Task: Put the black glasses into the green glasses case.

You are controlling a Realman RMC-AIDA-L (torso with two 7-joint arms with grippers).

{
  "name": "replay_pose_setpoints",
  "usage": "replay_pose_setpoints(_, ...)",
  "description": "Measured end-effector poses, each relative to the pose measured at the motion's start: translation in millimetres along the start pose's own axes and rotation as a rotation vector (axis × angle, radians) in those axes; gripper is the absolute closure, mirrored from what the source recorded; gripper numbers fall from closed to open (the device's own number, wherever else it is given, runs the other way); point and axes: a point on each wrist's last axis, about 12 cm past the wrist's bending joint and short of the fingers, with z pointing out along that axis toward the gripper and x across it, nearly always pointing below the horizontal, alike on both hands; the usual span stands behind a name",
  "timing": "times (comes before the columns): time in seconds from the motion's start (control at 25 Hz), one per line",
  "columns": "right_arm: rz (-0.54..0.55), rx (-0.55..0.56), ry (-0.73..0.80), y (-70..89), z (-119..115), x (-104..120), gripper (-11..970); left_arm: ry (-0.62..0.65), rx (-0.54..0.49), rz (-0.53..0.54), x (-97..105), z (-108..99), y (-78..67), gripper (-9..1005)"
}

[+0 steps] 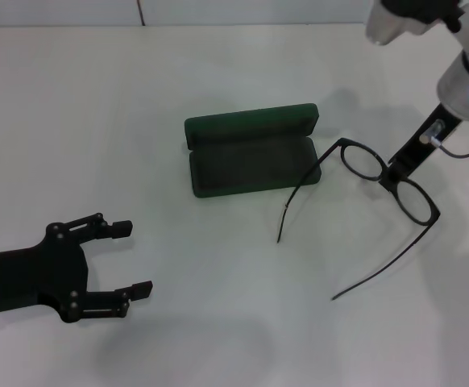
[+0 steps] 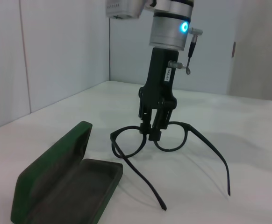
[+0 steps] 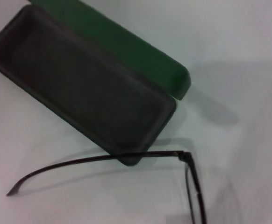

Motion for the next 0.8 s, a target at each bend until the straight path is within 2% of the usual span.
replay_pose_setpoints(0.12, -0.021, 0.018, 0.004, 4.2, 3.9, -2.3, 428, 0.000, -0.001, -0.001, 0.1, 0.0, 0.1, 116)
replay_pose_setpoints(0.32, -0.025, 0.015, 0.004, 6.1, 4.3, -4.1, 679, 0.001, -0.002, -0.002, 0.2, 0.1, 0.2, 116)
replay_pose_setpoints(0.56, -0.020, 0.013, 0.007, 6.8, 3.3, -4.5, 861, 0.001, -0.003, -0.002, 0.2, 0.2, 0.2, 117)
replay_pose_setpoints(0.8, -0.020, 0.016, 0.007, 5.8, 1.9, -4.5, 864, 0.000, -0.003, -0.003, 0.3, 0.8, -0.1, 118)
